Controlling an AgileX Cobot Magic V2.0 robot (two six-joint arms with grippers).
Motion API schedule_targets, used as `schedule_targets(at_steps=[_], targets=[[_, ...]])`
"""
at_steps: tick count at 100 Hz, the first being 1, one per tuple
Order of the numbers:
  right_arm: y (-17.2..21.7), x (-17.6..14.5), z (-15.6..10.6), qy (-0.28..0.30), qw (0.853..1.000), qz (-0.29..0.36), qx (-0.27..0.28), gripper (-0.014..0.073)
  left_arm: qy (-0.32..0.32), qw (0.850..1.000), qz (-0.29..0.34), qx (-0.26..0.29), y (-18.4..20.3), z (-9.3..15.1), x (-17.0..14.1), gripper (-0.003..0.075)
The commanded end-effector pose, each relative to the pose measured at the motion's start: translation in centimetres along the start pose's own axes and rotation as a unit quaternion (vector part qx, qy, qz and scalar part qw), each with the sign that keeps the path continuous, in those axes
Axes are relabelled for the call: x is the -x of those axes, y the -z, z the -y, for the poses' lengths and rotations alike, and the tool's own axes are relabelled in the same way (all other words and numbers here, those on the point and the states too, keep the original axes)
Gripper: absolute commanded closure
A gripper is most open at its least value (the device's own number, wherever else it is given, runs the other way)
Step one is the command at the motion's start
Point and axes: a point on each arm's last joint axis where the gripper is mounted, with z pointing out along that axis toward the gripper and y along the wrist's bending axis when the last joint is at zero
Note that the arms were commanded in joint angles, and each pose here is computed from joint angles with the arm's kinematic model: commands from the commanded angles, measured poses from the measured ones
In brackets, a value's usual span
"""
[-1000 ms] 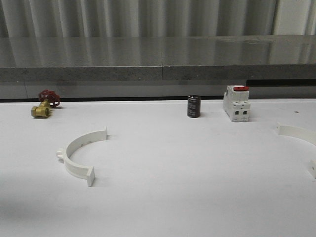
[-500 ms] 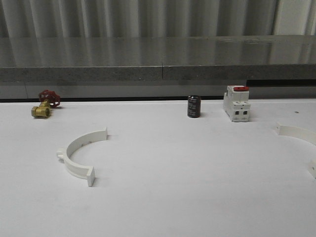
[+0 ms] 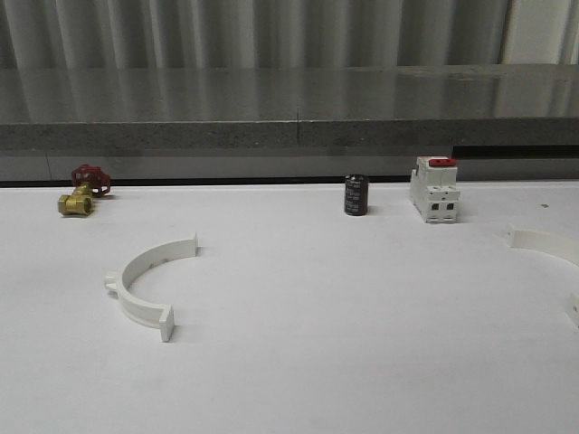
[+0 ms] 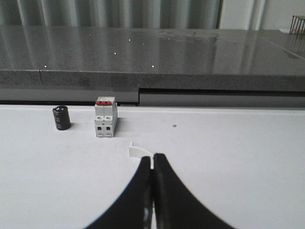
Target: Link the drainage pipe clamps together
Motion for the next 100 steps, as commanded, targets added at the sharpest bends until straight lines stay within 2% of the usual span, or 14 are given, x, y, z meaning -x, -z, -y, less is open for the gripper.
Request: schedule_targets(at_steps=[1, 25, 43, 48, 55, 61, 65, 71, 76, 80, 89, 100], targets=[[0.2, 2.8, 0.1, 0.009, 1.000, 0.001, -0.005, 0.0660, 0.002, 0.999, 0.044, -0.004, 0.4, 0.1, 1.3, 0.0741], [-1.6, 6.0, 0.1, 0.010, 0.994, -0.107, -0.014, 0.0660, 0.002, 0.999, 0.044, -0.004, 0.4, 0.1, 1.3, 0.0741], [-4.5, 7.1, 0.1, 0.011, 0.976, -0.216, -0.020, 0.0645, 0.002, 0.999, 0.044, -0.004, 0.4, 0.1, 1.3, 0.0741], [-5.4, 7.3, 0.2, 0.012, 0.969, -0.245, -0.022, 0.0606, 0.002, 0.999, 0.044, -0.004, 0.4, 0.1, 1.3, 0.0741], [-6.6, 7.4, 0.1, 0.013, 0.959, -0.283, -0.024, 0.0508, 0.002, 0.999, 0.043, -0.004, 0.4, 0.1, 1.3, 0.0741], [-7.6, 7.5, 0.1, 0.013, 0.950, -0.309, -0.025, 0.0392, 0.002, 0.999, 0.043, -0.004, 0.4, 0.1, 1.3, 0.0741], [-8.5, 7.5, 0.1, 0.012, 0.943, -0.332, -0.025, 0.0272, 0.002, 0.999, 0.043, -0.004, 0.4, 0.1, 1.3, 0.0741], [-9.3, 7.8, 0.1, 0.011, 0.939, -0.343, -0.026, 0.0140, 0.002, 0.999, 0.043, -0.004, 0.4, 0.1, 1.3, 0.0741], [-10.3, 7.9, 0.1, 0.011, 0.935, -0.354, -0.026, 0.0062, 0.002, 0.999, 0.043, -0.004, 0.4, 0.1, 1.3, 0.0741], [-11.0, 8.1, 0.0, 0.011, 0.934, -0.356, -0.026, 0.0038, 0.002, 0.999, 0.043, -0.004, 0.4, 0.1, 1.3, 0.0741], [-12.6, 8.3, 0.0, 0.012, 0.928, -0.372, -0.026, 0.0053, 0.002, 0.999, 0.043, -0.004, 0.4, 0.1, 1.3, 0.0741], [-14.6, 8.1, 0.1, -0.010, 0.911, -0.411, -0.041, 0.0065, 0.002, 0.999, 0.043, -0.004, 0.4, 0.1, 1.3, 0.0741]])
